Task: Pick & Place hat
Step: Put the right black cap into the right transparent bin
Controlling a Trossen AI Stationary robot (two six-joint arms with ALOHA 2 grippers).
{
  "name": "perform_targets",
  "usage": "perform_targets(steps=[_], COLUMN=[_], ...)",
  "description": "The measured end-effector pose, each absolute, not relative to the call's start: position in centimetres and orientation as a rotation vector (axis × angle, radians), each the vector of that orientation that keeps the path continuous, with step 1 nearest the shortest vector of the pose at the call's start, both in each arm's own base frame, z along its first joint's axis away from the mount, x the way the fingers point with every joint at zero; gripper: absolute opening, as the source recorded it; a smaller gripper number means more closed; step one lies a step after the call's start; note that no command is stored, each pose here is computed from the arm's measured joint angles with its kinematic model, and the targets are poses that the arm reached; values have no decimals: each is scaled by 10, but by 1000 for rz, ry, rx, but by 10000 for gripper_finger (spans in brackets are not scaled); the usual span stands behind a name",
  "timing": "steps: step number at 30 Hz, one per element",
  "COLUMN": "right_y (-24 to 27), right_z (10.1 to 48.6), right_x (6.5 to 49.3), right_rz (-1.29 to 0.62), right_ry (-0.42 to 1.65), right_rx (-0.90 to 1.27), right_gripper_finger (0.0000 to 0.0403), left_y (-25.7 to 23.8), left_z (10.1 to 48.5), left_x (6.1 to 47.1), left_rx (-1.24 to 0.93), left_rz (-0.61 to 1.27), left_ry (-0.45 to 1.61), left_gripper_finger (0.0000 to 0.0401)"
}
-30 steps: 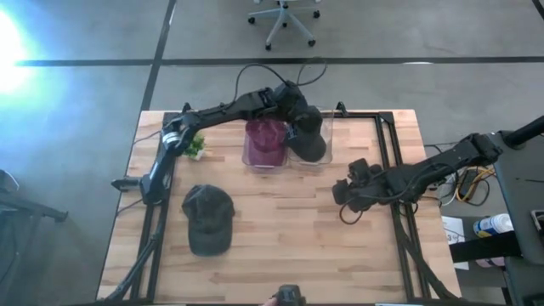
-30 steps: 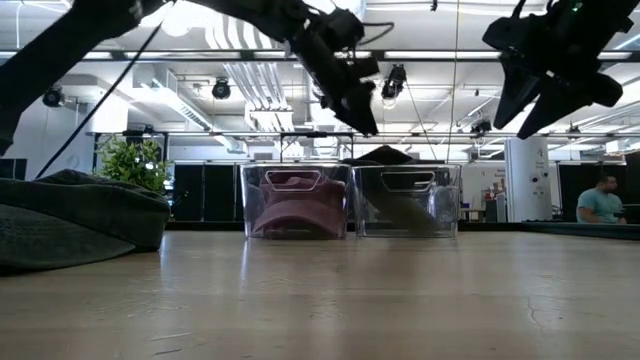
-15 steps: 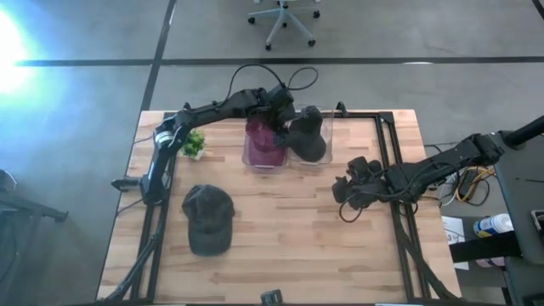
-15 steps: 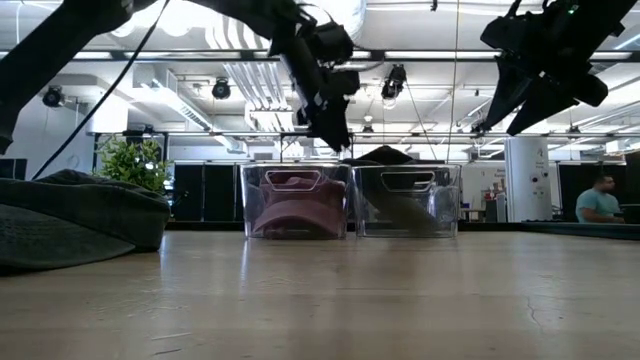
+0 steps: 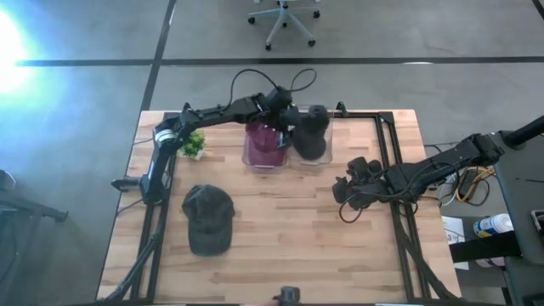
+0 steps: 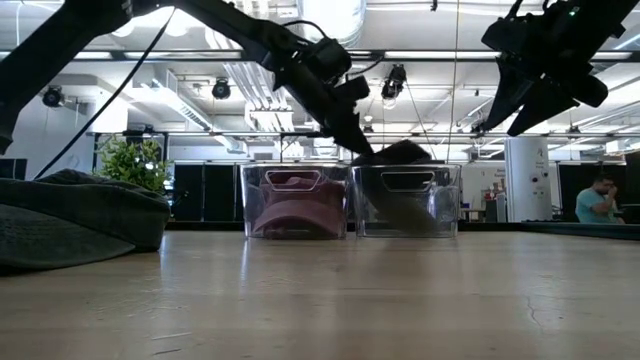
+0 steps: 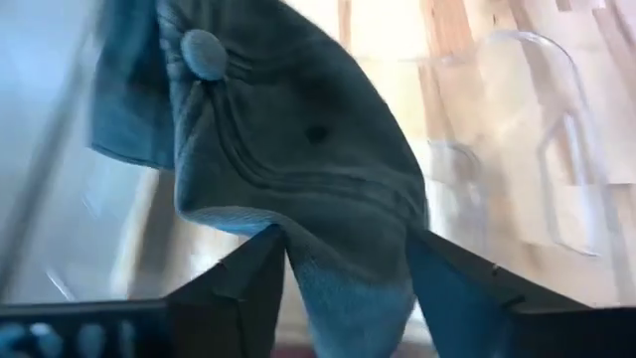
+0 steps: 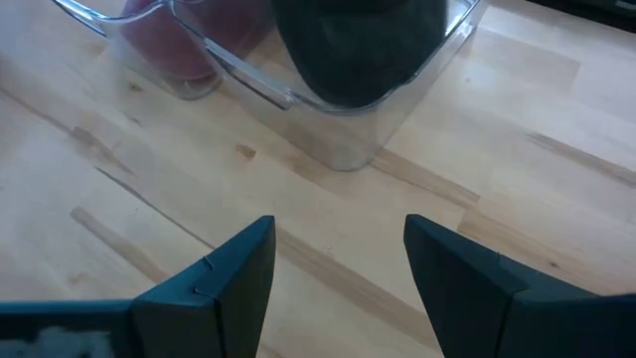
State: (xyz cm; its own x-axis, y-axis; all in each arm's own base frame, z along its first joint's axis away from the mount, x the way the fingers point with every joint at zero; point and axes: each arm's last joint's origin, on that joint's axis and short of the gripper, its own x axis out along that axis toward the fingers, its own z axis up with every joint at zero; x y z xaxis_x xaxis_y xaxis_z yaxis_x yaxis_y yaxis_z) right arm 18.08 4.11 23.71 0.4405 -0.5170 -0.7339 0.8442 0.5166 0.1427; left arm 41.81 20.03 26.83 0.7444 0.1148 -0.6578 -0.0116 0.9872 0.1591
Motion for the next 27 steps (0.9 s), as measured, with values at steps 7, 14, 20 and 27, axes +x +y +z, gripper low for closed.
perform_targets(steps=[7,14,20,27], right_y=[39,35,31,29], right_z=[235,234,233,233], right_x=[181,184,186,188], right_rz=[-923,-918,-918,-923], right_ry=[678,669,686,673], right_rx=[567,605,631,647], right_gripper_finger=[219,219,219,219], left_y=[220,244,240,241], left_z=[261,216,213,228], left_x=[419,422,438,450], left_rx=[293,252,312,411], left_rz=[72,93,98,116], left_ry=[626,689,585,387], left_gripper_finger=[99,51,49,48])
